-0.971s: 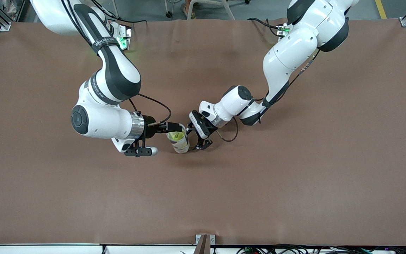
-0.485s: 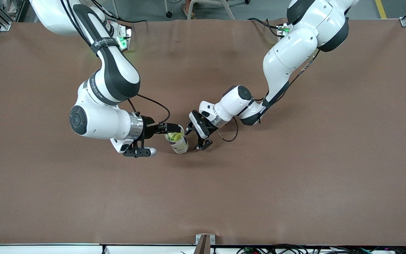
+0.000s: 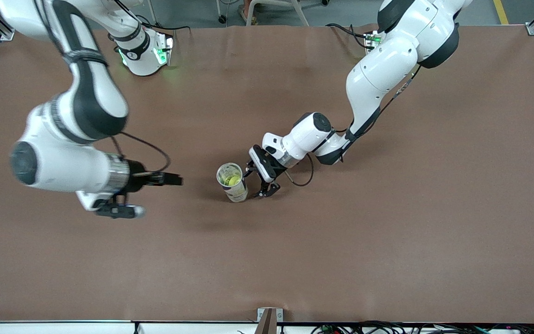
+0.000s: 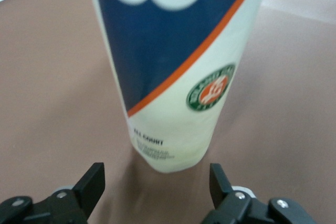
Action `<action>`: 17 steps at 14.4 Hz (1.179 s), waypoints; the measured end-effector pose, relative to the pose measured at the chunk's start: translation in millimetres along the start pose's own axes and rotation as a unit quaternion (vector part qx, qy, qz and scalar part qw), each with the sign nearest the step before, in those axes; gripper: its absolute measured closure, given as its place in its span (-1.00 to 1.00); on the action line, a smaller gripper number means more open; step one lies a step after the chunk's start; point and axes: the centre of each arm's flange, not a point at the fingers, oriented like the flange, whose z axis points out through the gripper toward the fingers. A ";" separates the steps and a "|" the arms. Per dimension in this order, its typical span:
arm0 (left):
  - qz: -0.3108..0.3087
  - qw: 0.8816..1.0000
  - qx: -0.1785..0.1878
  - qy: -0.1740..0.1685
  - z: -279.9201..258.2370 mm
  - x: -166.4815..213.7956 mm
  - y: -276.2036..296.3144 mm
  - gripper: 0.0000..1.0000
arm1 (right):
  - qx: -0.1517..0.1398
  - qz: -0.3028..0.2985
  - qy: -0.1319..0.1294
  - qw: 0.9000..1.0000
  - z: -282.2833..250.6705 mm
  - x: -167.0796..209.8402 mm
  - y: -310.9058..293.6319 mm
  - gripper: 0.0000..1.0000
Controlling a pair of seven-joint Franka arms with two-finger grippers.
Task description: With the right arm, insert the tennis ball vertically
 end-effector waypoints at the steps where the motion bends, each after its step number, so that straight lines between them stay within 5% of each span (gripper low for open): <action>1: -0.003 1.000 0.003 -0.002 -2.7 -2.1 -6.0 -0.79 | -0.020 0.004 0.003 1.000 -16.9 0.4 14.3 -1.00; 4: -0.009 0.999 0.010 -0.038 -20.2 4.8 -38.1 -0.79 | -0.059 0.018 0.011 0.998 -53.2 -1.1 44.3 -1.00; 9: -0.037 0.990 0.027 -0.131 -81.9 31.8 -125.7 -0.78 | -0.065 0.022 0.049 0.996 -118.2 -2.3 136.3 -1.00; 13: -0.089 0.973 0.015 -0.214 -140.4 55.8 -203.7 -0.78 | -0.085 -0.020 0.073 0.993 -159.7 -13.3 201.0 -1.00; 17: -0.135 0.951 0.012 -0.279 -198.5 57.0 -265.2 -0.79 | -0.126 -0.027 0.110 0.986 -204.8 -42.6 200.1 -1.00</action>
